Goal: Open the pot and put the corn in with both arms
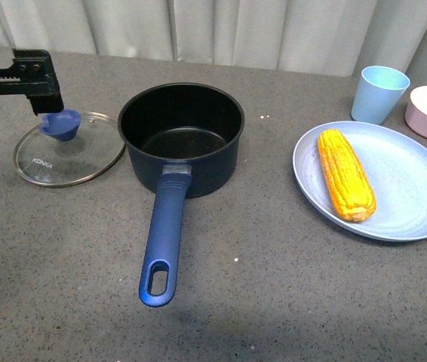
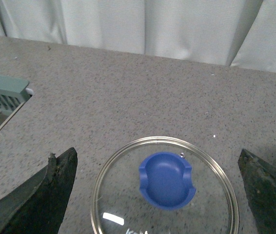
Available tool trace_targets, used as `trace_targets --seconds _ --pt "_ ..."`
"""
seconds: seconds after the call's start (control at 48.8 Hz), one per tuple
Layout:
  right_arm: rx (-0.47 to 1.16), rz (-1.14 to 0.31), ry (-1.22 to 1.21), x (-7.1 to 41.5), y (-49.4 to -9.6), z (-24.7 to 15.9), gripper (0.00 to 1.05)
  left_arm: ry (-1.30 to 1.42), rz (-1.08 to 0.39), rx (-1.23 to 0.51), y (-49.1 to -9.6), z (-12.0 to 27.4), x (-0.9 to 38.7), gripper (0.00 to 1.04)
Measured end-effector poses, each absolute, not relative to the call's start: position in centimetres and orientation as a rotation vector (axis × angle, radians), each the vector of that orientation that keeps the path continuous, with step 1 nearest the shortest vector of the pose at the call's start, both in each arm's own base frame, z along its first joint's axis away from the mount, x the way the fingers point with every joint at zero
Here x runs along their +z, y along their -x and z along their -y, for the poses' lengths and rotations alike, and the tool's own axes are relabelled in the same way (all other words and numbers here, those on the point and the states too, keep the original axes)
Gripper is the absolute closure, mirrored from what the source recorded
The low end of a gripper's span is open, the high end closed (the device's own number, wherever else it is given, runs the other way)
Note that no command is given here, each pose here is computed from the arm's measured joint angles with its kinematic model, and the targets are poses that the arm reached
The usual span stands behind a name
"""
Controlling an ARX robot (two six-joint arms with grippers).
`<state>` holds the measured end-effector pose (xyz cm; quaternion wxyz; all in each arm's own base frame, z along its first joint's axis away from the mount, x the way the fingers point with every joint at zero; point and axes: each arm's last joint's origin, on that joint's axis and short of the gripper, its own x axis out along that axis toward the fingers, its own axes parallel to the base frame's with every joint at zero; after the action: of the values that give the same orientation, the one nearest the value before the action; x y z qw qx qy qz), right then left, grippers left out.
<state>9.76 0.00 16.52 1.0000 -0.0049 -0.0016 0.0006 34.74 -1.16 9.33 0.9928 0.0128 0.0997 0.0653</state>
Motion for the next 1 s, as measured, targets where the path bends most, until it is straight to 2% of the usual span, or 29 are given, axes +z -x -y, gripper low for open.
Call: trace_targets --seconds 0.123,0.164,0.226,0.267,0.718,1.005 --pt "0.001 0.003 0.010 16.5 -9.8 0.0 0.09 -0.014 -0.170 0.128 -31.6 0.5 11.6 0.07" --pt "0.001 0.003 0.010 16.5 -9.8 0.0 0.09 -0.006 -0.129 0.084 -30.8 0.3 12.1 0.11" --pt "0.001 0.003 0.010 16.5 -9.8 0.0 0.09 0.001 -0.030 0.009 -28.1 0.1 13.4 0.26" --pt "0.001 0.003 0.010 16.5 -9.8 0.0 0.09 0.002 -0.015 0.003 -26.9 0.1 13.8 0.33" --pt "0.001 0.003 0.010 16.5 -9.8 0.0 0.09 0.002 -0.012 0.000 -20.5 0.0 15.0 0.99" --pt "0.001 0.003 0.010 16.5 -9.8 0.0 0.09 0.003 -0.011 0.000 -17.4 0.0 16.2 1.01"
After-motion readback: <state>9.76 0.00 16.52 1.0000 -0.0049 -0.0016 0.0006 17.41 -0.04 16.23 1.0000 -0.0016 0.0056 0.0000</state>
